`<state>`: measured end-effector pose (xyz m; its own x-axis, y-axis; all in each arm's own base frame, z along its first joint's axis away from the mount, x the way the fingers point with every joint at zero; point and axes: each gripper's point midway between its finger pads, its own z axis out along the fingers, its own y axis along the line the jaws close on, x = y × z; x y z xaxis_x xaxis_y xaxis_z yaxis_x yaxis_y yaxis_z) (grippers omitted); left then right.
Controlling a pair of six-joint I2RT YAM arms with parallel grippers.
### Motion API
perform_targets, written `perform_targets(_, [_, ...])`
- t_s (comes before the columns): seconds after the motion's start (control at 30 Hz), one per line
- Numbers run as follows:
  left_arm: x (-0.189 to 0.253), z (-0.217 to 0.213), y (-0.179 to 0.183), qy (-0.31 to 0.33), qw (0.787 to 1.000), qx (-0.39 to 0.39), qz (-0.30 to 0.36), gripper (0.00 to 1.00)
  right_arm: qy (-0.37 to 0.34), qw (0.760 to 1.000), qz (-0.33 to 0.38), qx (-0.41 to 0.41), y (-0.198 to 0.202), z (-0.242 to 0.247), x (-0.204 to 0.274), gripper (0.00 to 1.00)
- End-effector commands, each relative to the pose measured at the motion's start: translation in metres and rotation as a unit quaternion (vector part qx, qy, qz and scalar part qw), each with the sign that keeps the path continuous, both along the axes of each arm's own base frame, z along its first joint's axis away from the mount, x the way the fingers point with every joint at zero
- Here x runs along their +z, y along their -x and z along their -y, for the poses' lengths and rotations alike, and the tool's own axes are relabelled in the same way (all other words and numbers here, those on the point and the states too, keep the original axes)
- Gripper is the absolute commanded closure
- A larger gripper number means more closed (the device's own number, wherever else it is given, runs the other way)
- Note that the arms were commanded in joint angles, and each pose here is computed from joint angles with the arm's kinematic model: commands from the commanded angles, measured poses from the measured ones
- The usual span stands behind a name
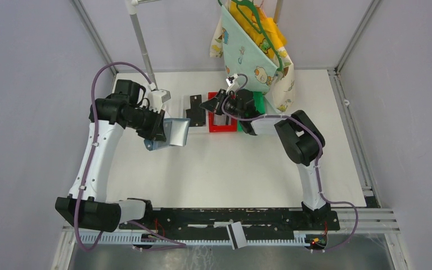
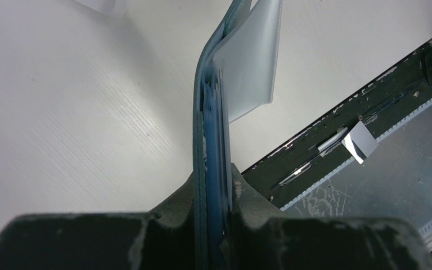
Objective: Take the credit cards out of the card holder
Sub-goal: Place the credit card in the storage box.
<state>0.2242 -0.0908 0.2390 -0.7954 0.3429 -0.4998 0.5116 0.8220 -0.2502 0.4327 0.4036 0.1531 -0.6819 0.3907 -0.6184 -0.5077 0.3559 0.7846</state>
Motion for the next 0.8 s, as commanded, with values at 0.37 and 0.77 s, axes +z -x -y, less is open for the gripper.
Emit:
perform_targets(0.37, [0.035,0.016,0.01,0.048,0.997,-0.05,0.045,0.98,0.05,0.998,0.028,-0.038,-0.029,-0.012,-0.013,0.92])
perform_targets(0.77, [0.042,0.02,0.011,0.059,0.995,-0.055,0.051,0.98,0.096,0.992,0.072,-0.039,-0.02,0.001,0.017,0.71])
